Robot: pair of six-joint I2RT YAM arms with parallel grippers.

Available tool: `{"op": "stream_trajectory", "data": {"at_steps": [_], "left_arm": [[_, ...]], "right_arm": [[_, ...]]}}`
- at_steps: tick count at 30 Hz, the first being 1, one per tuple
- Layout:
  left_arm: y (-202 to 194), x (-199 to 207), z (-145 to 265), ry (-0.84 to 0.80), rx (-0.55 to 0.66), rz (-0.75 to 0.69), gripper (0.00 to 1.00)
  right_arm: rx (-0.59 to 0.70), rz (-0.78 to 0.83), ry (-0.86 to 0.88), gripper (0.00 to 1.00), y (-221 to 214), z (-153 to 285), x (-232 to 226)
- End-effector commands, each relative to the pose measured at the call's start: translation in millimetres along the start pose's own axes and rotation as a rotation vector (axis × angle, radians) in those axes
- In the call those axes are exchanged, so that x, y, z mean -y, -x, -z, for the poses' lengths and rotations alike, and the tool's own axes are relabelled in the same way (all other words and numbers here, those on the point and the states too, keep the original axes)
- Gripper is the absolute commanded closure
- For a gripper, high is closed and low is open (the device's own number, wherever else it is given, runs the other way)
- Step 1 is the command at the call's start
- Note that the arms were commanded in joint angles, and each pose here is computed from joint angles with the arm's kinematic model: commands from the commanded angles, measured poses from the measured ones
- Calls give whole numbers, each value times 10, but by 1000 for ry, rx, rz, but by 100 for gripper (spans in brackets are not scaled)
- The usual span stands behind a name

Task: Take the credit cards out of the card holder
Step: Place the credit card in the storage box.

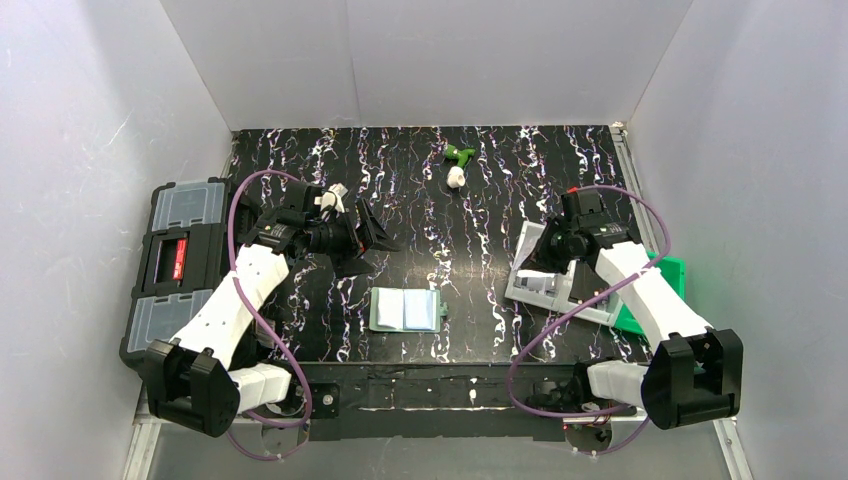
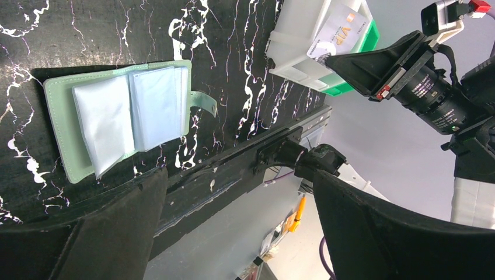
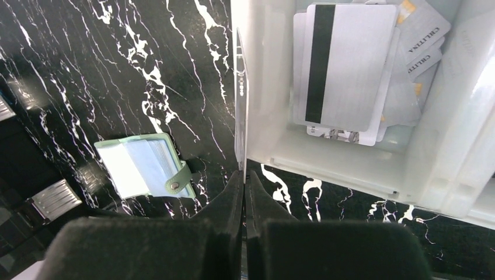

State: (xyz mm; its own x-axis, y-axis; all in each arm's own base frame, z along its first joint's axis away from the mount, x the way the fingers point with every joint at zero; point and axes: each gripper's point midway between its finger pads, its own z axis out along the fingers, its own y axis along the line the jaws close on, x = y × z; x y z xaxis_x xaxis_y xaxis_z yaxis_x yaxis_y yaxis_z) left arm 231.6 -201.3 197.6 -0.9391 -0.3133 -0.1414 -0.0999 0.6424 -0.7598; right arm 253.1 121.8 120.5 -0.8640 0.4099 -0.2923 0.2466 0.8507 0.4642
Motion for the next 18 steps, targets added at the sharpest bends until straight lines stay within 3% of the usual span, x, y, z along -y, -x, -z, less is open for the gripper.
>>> {"op": "stream_trajectory", "data": {"at_steps": [1, 18], "left_arm": [[-42, 4, 24, 2, -7, -9, 5], [-85, -18, 37, 4, -6, -4, 5]], "right_arm": [[0, -12, -55, 99, -6, 10, 190], [48, -19, -12, 99, 101, 146, 133]]}}
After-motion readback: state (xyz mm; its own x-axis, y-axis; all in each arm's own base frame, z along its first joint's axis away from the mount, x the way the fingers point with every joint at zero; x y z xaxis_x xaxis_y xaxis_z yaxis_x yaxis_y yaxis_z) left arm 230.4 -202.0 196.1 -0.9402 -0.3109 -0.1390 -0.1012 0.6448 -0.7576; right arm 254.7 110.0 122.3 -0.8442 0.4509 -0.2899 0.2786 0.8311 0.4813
